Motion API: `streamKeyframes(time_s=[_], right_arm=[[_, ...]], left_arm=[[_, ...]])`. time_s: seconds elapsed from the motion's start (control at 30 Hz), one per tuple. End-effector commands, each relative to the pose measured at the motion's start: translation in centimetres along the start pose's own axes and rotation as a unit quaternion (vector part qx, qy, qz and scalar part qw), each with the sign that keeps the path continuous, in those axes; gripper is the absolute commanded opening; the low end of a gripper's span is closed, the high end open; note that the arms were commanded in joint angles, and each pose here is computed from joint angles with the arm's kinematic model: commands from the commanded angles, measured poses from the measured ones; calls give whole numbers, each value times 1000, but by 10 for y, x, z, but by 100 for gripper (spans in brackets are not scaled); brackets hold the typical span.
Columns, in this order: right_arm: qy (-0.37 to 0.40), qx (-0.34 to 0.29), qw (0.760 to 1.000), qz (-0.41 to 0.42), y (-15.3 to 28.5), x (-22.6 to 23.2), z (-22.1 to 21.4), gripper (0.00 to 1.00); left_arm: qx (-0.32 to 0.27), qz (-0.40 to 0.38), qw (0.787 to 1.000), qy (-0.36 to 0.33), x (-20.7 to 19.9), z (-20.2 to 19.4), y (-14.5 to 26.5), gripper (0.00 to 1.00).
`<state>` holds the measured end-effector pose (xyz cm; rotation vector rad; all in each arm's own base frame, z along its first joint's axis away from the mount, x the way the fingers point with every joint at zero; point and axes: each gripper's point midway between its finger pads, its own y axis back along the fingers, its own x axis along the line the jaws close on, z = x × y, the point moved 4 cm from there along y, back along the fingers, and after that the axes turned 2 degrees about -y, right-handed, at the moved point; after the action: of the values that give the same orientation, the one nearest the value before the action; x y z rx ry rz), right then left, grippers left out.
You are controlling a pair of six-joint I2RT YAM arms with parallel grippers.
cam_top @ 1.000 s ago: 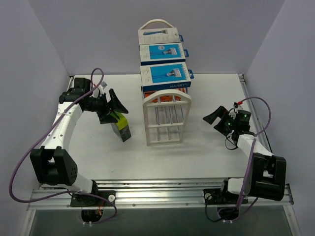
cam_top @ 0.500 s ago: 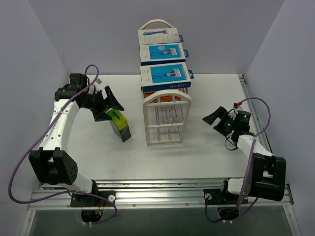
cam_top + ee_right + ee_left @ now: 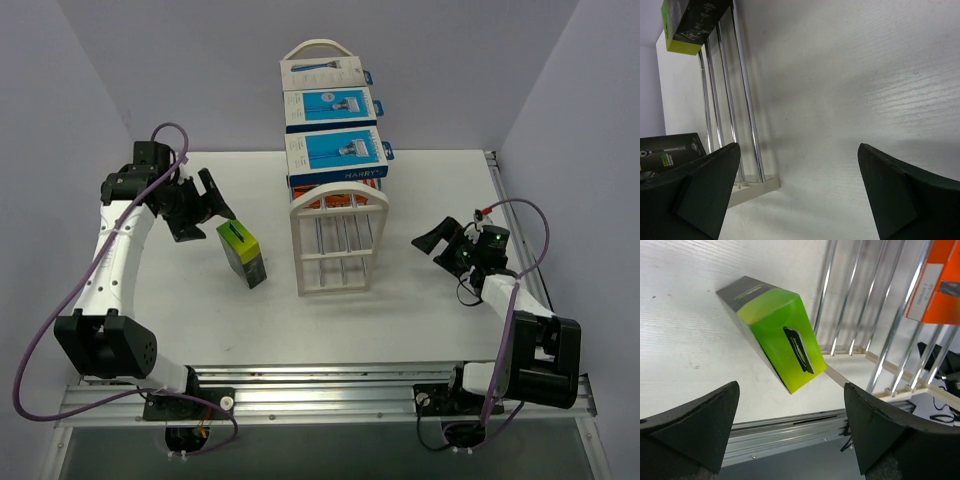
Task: Place and organize the shaving razors onto the shelf
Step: Grab a shaving razor with the left arm
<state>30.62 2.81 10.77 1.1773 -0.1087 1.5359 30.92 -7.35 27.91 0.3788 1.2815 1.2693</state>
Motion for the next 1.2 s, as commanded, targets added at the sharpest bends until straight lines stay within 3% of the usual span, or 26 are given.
streamKeyframes(time_s=[0.0, 0.27, 1.17], right_arm=[[5, -10, 1000, 9, 2, 3, 4, 100], [3, -4, 1000, 6, 2, 2, 0, 100], [2, 8, 1000, 12, 0, 3, -6, 100]], left_arm=[[-41, 44, 998, 13, 8, 3, 18, 94], [-29, 30, 998, 52, 0, 2, 2, 94], [4, 81, 996, 48, -9, -2, -36, 94]])
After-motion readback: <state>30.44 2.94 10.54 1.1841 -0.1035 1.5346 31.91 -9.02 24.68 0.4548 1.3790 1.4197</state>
